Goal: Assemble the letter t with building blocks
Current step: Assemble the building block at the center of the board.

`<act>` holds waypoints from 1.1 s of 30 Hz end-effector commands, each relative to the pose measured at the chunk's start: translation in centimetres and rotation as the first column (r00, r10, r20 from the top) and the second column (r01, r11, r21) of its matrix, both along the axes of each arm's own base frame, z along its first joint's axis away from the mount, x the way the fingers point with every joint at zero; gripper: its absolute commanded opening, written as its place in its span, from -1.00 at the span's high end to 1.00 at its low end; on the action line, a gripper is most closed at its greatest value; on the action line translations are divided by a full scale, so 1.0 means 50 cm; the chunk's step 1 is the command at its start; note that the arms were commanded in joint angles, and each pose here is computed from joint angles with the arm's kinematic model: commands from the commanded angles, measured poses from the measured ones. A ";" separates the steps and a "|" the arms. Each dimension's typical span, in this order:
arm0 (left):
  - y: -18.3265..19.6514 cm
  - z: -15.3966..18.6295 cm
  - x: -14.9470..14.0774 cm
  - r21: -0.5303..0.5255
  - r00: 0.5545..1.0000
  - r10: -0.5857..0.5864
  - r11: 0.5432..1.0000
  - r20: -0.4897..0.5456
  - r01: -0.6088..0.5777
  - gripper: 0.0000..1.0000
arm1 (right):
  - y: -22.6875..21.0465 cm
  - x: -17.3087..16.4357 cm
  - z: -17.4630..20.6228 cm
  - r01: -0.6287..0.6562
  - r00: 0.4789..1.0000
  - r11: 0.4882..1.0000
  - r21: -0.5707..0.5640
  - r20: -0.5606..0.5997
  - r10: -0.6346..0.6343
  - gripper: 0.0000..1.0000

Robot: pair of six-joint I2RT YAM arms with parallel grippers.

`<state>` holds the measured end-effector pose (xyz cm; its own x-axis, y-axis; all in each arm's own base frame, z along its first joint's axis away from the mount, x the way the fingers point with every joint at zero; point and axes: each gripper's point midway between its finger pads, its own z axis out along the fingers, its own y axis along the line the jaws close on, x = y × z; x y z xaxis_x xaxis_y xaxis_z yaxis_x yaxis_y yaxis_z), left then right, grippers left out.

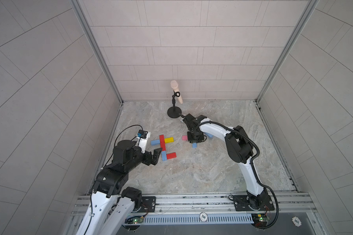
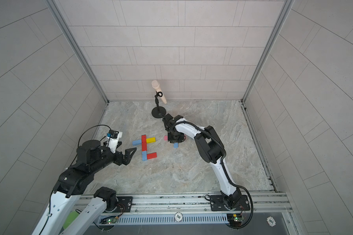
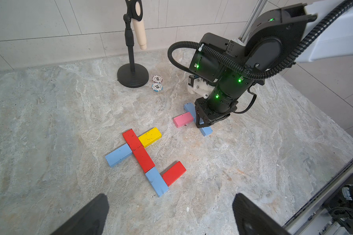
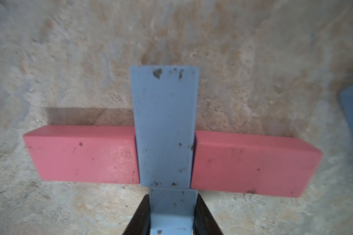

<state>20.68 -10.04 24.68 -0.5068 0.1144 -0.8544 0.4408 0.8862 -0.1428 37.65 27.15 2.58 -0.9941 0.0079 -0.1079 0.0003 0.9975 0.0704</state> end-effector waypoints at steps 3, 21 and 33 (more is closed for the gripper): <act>-0.001 -0.003 0.002 0.009 1.000 -0.007 1.000 0.006 0.007 -1.00 | -0.019 -0.002 -0.037 0.024 0.999 0.999 -0.049 -0.028 -0.025 0.32; -0.003 -0.007 0.003 0.001 1.000 -0.005 1.000 -0.003 0.005 -1.00 | -0.016 0.001 -0.028 0.026 0.999 0.999 -0.040 -0.020 -0.026 0.17; -0.003 -0.012 0.001 0.001 1.000 -0.006 1.000 -0.012 0.006 -1.00 | -0.013 0.006 -0.022 0.027 1.000 0.999 -0.035 -0.011 -0.027 0.17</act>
<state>20.71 -10.06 24.35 -0.5150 0.1161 -0.8493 0.4397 0.8863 -0.1455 37.81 27.28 2.56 -0.9936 0.0139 -0.1119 0.0056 0.9972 0.0747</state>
